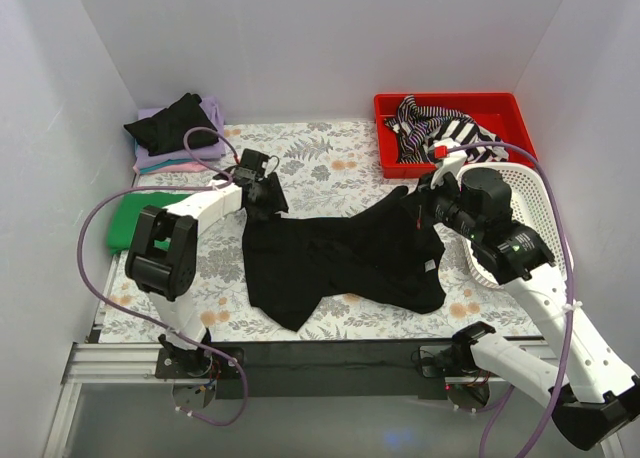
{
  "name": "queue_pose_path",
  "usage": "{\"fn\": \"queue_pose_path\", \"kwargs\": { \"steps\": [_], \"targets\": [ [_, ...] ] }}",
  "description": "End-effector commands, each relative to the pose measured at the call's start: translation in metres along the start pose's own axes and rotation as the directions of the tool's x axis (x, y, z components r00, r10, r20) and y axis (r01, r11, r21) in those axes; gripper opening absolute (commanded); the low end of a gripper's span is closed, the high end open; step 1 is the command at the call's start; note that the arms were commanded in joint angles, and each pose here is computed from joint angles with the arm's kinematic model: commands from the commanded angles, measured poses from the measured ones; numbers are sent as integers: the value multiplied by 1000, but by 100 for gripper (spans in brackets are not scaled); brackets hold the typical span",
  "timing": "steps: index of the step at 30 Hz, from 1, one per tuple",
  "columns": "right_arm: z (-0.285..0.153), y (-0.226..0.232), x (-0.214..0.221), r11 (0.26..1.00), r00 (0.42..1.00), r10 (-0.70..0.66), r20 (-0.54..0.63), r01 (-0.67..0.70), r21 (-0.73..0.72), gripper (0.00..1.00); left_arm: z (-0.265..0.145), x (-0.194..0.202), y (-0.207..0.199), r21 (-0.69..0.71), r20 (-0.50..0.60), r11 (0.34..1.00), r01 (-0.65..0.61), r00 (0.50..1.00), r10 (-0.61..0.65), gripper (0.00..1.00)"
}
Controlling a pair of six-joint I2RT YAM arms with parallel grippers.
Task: Fold and stack the t-shirts
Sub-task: Flatten the tshirt out
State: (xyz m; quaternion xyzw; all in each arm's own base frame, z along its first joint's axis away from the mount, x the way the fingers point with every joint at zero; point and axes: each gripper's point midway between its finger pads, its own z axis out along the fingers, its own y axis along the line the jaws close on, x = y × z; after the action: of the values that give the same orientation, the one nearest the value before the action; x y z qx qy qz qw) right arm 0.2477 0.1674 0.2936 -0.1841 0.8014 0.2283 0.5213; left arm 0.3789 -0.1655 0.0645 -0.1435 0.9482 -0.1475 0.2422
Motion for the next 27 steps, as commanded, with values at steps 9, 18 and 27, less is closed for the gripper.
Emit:
{"fn": "queue_pose_path", "kwargs": {
  "steps": [9,18,27],
  "targets": [
    [5,9,-18,999,997,3,76,0,-46,1,30,9,1,-174,-3,982,-80,997,81,56],
    [11,10,-13,998,998,7,58,-4,-56,1,27,7,22,-325,32,938,-121,990,139,40],
    [11,10,-12,998,998,11,61,-7,-60,1,42,19,29,-361,-17,920,-154,987,158,14]
  ]
}}
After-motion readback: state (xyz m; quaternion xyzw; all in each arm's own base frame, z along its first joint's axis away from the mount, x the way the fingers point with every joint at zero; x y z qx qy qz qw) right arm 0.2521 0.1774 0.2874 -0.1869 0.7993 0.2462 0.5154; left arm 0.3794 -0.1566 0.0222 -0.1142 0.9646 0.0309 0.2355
